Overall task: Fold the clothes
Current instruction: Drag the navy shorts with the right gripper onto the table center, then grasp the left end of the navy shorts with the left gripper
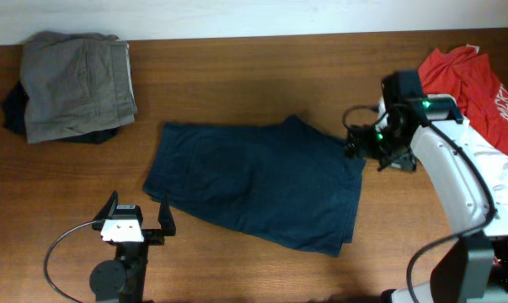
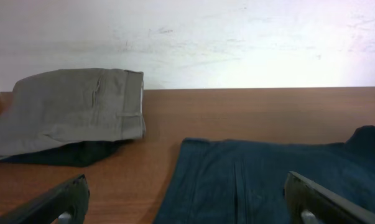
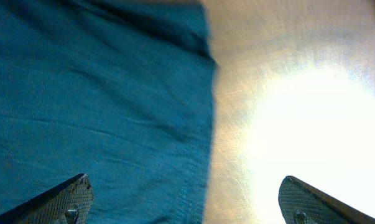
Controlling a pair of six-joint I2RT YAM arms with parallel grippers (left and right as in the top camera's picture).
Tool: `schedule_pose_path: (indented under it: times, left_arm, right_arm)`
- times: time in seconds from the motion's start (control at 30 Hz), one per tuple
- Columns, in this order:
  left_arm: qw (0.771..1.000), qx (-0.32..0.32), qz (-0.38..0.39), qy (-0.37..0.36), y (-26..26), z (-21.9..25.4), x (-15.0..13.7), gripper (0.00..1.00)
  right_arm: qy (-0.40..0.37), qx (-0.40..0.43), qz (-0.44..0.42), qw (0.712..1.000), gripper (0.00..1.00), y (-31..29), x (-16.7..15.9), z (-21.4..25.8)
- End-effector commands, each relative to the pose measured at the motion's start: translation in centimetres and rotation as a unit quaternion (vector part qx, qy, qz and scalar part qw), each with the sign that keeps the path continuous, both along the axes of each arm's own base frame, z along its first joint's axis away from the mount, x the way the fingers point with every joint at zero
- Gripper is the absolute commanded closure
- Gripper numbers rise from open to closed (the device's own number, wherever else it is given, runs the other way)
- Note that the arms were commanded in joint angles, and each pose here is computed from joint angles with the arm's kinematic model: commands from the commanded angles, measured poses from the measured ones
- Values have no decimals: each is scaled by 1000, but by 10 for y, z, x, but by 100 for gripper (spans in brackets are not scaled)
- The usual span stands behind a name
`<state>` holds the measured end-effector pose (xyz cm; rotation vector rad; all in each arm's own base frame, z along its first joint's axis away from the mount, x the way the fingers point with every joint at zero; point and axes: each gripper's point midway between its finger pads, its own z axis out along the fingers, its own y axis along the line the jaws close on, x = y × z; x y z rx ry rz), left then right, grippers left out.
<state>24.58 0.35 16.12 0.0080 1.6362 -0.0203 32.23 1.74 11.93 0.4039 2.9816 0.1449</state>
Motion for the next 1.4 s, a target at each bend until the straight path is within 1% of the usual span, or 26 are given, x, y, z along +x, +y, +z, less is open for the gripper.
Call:
schedule_pose_path:
  times: [0.0, 0.1, 0.13, 0.17, 0.33, 0.37, 0.4, 0.43, 0.5, 0.53, 0.57, 0.63, 0.67, 0.7, 0.73, 0.77, 0.87, 0.93, 1.0, 1.03, 1.1, 1.17, 1.23, 1.27, 1.3, 1.37]
  left_arm:
    - [1000, -5, 3, 1, 1, -2, 0, 1]
    - [1000, -5, -2, 1, 0, -2, 0, 1]
    - [1000, -6, -13, 1, -4, -2, 0, 1]
    - [999, -8, -40, -1, -13, 0, -1, 1]
    - [999, -8, -52, -2, -18, 0, -1, 1]
    - [999, -8, -52, -2, -18, 0, -1, 1]
    - [999, -8, -52, -2, -18, 0, -1, 1]
    - [999, -8, -52, -2, -18, 0, -1, 1]
    - [999, -8, -52, -2, -18, 0, -1, 1]
    - [998, -9, -60, 0, -20, -1, -1, 1]
    - [997, -11, -83, 3, -28, -2, -2, 1]
    - [985, -18, -173, -2, -58, 1, -10, 1]
    - [983, -46, -178, 3, -60, 2, -11, 1]
    - [980, -90, -176, 11, -61, 5, -11, 1]
    - [978, -95, -186, 14, -64, 9, -12, 1]
    - [974, -98, -204, 24, -70, 15, -13, 1]
    - [972, -105, -206, 43, -70, 23, -3, 1]
    - [969, -116, -201, 81, -70, 6, -1, 1]
    - [970, -113, -204, 71, -70, 12, 1, 1]
    - [971, -108, -204, 59, -70, 33, 1, 1]
    - [972, -78, -164, 148, -56, 40, 8, 1]
    - [947, -51, -118, 293, -37, 23, 24, 1]
    - [924, -73, -127, 353, -39, 7, 50, 1]
    - [909, -118, -107, 385, -38, -12, 64, 1]
    - [886, -158, -92, 427, -39, -41, 75, 1]
    - [862, -155, -93, 474, -38, -78, 83, 1]
  right_arm:
    - [43, 50, -56, 996, 1, -1, -25, -42]
    - [67, 99, -42, 992, 1, 23, -48, -77]
    - [70, 119, -32, 990, 5, 35, -55, -87]
    - [83, 124, -36, 988, 10, 43, -66, -97]
    - [94, 112, -67, 987, 11, 48, -84, -125]
    - [85, 113, -65, 988, 21, 49, -80, -125]
    - [72, 111, -65, 989, 42, 47, -73, -125]
    - [64, 104, -66, 990, 52, 44, -69, -124]
    - [35, 59, -92, 993, 89, 17, -47, -113]
    - [23, 56, -110, 992, 96, 4, -34, -100]
    - [4, 56, -116, 992, 96, -7, -18, -85]
    - [-24, 35, -126, 991, 95, -25, 1, -64]
    - [-36, 31, -109, 993, 89, -27, 8, -57]
    - [-42, 29, -100, 994, 28, -27, 13, -49]
    - [-41, 29, -100, 994, 1, -27, 13, -46]
    - [-42, 30, -101, 994, 1, -27, 14, -44]
    - [-42, 30, -100, 994, 1, -27, 14, -44]
    - [-42, 30, -101, 994, 1, -27, 14, -44]
    - [-42, 30, -101, 994, 1, -27, 14, -44]
    - [-42, 30, -101, 994, 1, -27, 14, -44]
    - [-42, 30, -101, 994, 1, -27, 14, -44]
    - [-42, 30, -101, 994, 1, -27, 14, -44]
    - [-42, 30, -101, 994, 1, -27, 14, -44]
    - [-42, 30, -101, 994, 1, -27, 14, -44]
    - [-42, 30, -101, 994, 1, -27, 14, -44]
    - [-42, 30, -101, 994, 1, -27, 14, -44]
